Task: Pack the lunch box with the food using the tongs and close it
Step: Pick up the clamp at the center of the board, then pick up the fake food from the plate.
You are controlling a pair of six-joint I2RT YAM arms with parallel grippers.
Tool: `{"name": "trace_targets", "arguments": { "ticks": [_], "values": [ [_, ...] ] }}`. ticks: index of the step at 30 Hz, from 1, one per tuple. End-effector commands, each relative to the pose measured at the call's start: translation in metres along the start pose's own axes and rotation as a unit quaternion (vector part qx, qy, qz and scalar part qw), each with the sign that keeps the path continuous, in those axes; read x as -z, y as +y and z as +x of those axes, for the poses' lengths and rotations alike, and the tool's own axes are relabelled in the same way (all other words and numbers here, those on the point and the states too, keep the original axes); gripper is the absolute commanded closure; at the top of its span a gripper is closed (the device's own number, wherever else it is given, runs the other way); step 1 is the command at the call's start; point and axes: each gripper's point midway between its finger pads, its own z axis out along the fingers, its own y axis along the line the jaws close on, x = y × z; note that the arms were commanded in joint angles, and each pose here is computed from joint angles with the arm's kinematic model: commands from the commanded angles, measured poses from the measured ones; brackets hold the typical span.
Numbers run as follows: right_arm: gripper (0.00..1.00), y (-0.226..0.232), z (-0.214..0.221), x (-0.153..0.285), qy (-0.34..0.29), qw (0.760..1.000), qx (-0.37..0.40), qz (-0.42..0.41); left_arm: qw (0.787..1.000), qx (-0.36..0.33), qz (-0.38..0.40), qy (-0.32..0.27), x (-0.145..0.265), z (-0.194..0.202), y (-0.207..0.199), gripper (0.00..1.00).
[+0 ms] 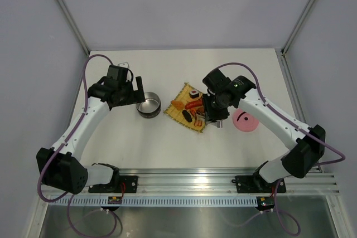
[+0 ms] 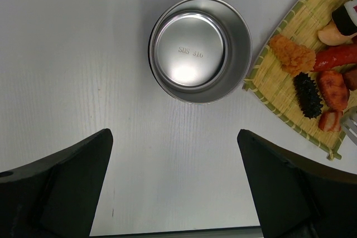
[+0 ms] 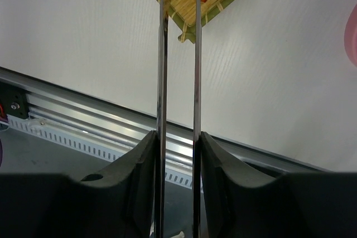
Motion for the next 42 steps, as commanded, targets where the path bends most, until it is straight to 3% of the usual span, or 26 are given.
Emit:
{"name": "trace_targets", "arguments": {
  "ticks": [1,12,32,34,38,42],
  "values": [
    [0.58,0.014,-0.014,0.007,-0.025,0.999,0.019,-0.01,1.0,0.0,0.01,-0.027,0.001,-0.018,-0.005,0.01],
    [0.49,0.03,-0.031,0.0,-0.032,0.998,0.043,-0.016,1.0,-0.001,0.013,-0.028,0.003,-0.019,-0.007,0.01],
    [0.49,0.028,-0.023,-0.051,0.017,0.998,0.061,-0.005,1.0,0.002,0.006,-0.025,0.002,-0.012,-0.002,0.01],
    [0.53,0.028,-0.023,-0.053,0.02,0.998,0.062,-0.003,1.0,0.003,0.005,-0.027,0.002,-0.013,-0.002,0.01],
    [0.74,0.032,-0.024,-0.044,0.011,0.997,0.071,-0.002,1.0,0.003,0.0,-0.027,0.003,-0.012,0.001,0.01],
    [0.83,0.034,-0.025,-0.028,-0.001,0.997,0.074,-0.005,1.0,0.003,-0.004,-0.029,0.005,-0.011,0.003,0.01]
  ]
}}
